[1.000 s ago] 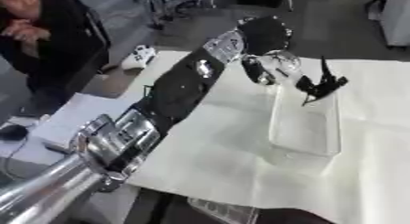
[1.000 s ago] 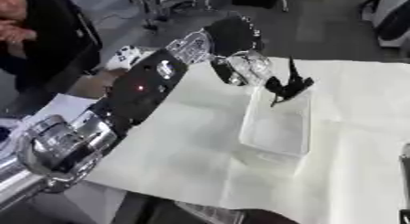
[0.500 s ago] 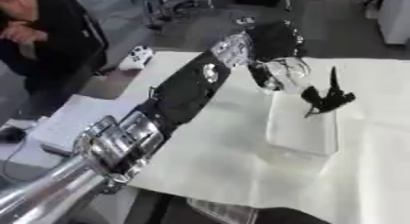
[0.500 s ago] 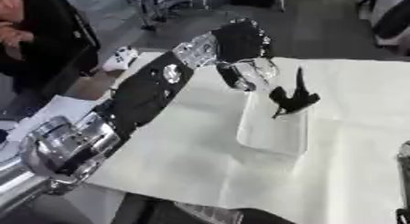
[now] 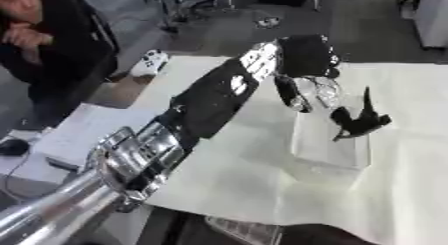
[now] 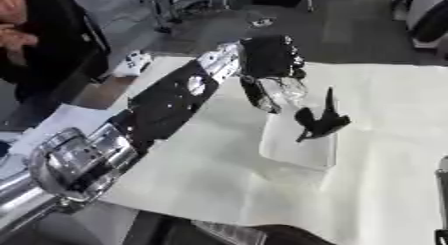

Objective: Pick up objects on the table and place them in the box.

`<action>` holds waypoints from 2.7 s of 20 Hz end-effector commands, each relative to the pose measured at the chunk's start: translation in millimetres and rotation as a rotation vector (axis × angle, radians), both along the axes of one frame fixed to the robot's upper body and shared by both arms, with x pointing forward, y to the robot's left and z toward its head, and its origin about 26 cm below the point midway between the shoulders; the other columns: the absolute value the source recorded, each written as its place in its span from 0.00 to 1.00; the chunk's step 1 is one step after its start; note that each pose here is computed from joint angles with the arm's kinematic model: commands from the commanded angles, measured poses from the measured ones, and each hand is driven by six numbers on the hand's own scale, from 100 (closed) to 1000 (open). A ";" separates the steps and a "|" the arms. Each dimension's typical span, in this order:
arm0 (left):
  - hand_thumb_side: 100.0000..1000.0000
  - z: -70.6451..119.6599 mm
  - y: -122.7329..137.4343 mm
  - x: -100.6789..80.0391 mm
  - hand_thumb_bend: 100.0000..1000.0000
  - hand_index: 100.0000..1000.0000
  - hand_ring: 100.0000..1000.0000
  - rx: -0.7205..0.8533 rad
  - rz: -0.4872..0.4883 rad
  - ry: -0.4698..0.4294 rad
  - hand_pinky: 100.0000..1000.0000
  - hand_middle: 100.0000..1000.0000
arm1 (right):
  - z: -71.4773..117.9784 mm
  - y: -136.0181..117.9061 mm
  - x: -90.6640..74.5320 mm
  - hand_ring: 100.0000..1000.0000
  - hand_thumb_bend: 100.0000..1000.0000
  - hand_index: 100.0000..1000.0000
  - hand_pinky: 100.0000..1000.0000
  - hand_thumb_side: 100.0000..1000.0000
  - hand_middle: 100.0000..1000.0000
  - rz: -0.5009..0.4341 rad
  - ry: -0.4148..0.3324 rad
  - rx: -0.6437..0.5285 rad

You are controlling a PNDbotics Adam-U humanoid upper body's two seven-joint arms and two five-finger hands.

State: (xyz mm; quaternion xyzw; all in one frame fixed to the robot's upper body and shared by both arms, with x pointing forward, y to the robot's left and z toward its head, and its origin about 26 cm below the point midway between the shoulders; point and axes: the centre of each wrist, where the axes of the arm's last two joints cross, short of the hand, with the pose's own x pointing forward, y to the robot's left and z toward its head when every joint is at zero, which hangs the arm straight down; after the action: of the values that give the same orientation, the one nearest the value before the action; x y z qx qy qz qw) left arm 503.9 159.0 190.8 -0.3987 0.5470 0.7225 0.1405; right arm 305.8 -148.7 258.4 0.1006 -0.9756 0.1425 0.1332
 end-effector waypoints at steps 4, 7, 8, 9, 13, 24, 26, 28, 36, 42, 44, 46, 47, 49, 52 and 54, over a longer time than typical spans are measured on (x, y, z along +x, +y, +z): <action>0.95 1.4 6.3 3.7 0.00 0.55 0.50 0.121 0.049 0.087 0.43 0.48 | 8.3 4.2 -3.5 0.32 0.23 0.57 0.33 1.00 0.36 0.021 -0.033 0.013; 1.00 -1.7 6.2 3.7 0.04 0.64 0.62 0.147 0.064 0.117 0.55 0.58 | 8.4 4.3 -3.5 0.32 0.23 0.57 0.33 1.00 0.36 0.021 -0.034 0.013; 1.00 -2.0 6.1 3.7 0.04 0.64 0.63 0.150 0.066 0.123 0.55 0.58 | 8.4 4.3 -3.5 0.32 0.23 0.57 0.33 1.00 0.36 0.021 -0.034 0.013; 1.00 -2.1 6.1 3.7 0.07 0.66 0.66 0.151 0.069 0.127 0.58 0.61 | 8.4 4.3 -3.5 0.32 0.23 0.57 0.33 1.00 0.36 0.021 -0.034 0.013; 1.00 -1.8 6.2 3.6 0.15 0.72 0.74 0.148 0.080 0.134 0.65 0.67 | 8.5 4.3 -3.5 0.32 0.23 0.57 0.33 1.00 0.36 0.021 -0.034 0.013; 1.00 -3.2 6.8 3.8 0.11 0.88 1.00 0.081 0.102 0.167 0.97 0.88 | 8.8 4.8 -3.6 0.32 0.23 0.57 0.33 1.00 0.36 0.022 -0.036 0.014; 1.00 -6.4 8.9 4.6 0.06 0.90 1.00 0.039 0.112 0.198 1.00 0.90 | 8.9 5.0 -3.6 0.32 0.23 0.57 0.33 1.00 0.36 0.023 -0.036 0.015; 1.00 -9.8 11.5 5.5 0.02 0.94 1.00 -0.013 0.127 0.238 1.00 0.94 | 9.0 5.2 -3.6 0.32 0.23 0.57 0.33 1.00 0.35 0.023 -0.037 0.016; 1.00 -6.7 13.7 5.6 0.00 0.99 1.00 -0.155 0.172 0.351 1.00 0.98 | 9.1 5.7 -3.8 0.32 0.23 0.57 0.33 1.00 0.35 0.026 -0.037 0.017; 1.00 5.8 22.2 1.8 0.00 0.97 1.00 -0.307 0.143 0.384 1.00 0.96 | 8.5 4.6 -3.5 0.32 0.23 0.57 0.33 1.00 0.35 0.022 -0.034 0.014; 1.00 13.1 27.6 0.5 0.00 0.96 1.00 -0.357 0.141 0.384 1.00 0.95 | 8.1 4.1 -3.5 0.32 0.23 0.57 0.33 1.00 0.35 0.019 -0.032 0.012; 1.00 20.2 33.5 -0.3 0.02 0.96 1.00 -0.392 0.151 0.379 1.00 0.94 | 7.7 3.5 -3.4 0.32 0.23 0.57 0.33 1.00 0.35 0.017 -0.031 0.009; 1.00 23.9 36.4 -1.0 0.06 0.95 1.00 -0.412 0.151 0.374 1.00 0.93 | 7.5 3.0 -3.3 0.32 0.23 0.57 0.33 1.00 0.35 0.015 -0.030 0.008; 1.00 31.1 43.0 -3.7 0.14 0.91 0.96 -0.470 0.133 0.353 0.97 0.90 | 6.9 1.9 -3.0 0.32 0.24 0.57 0.33 1.00 0.35 0.010 -0.027 0.006; 1.00 38.5 56.3 -11.0 0.16 0.84 0.84 -0.623 0.093 0.319 0.83 0.84 | 6.2 0.2 -2.7 0.32 0.24 0.57 0.33 1.00 0.35 0.001 -0.024 0.004; 1.00 42.5 64.7 -17.9 0.16 0.79 0.76 -0.742 0.054 0.302 0.72 0.79 | 5.8 -1.0 -2.4 0.32 0.24 0.57 0.33 1.00 0.35 -0.005 -0.022 0.001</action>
State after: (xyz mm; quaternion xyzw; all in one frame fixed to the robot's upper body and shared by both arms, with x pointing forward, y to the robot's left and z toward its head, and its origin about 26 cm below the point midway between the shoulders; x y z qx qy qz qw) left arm 488.6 211.8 207.6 -0.3086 0.7543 0.5652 -0.1278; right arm 305.8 -148.5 258.3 0.1003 -0.9759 0.1402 0.1337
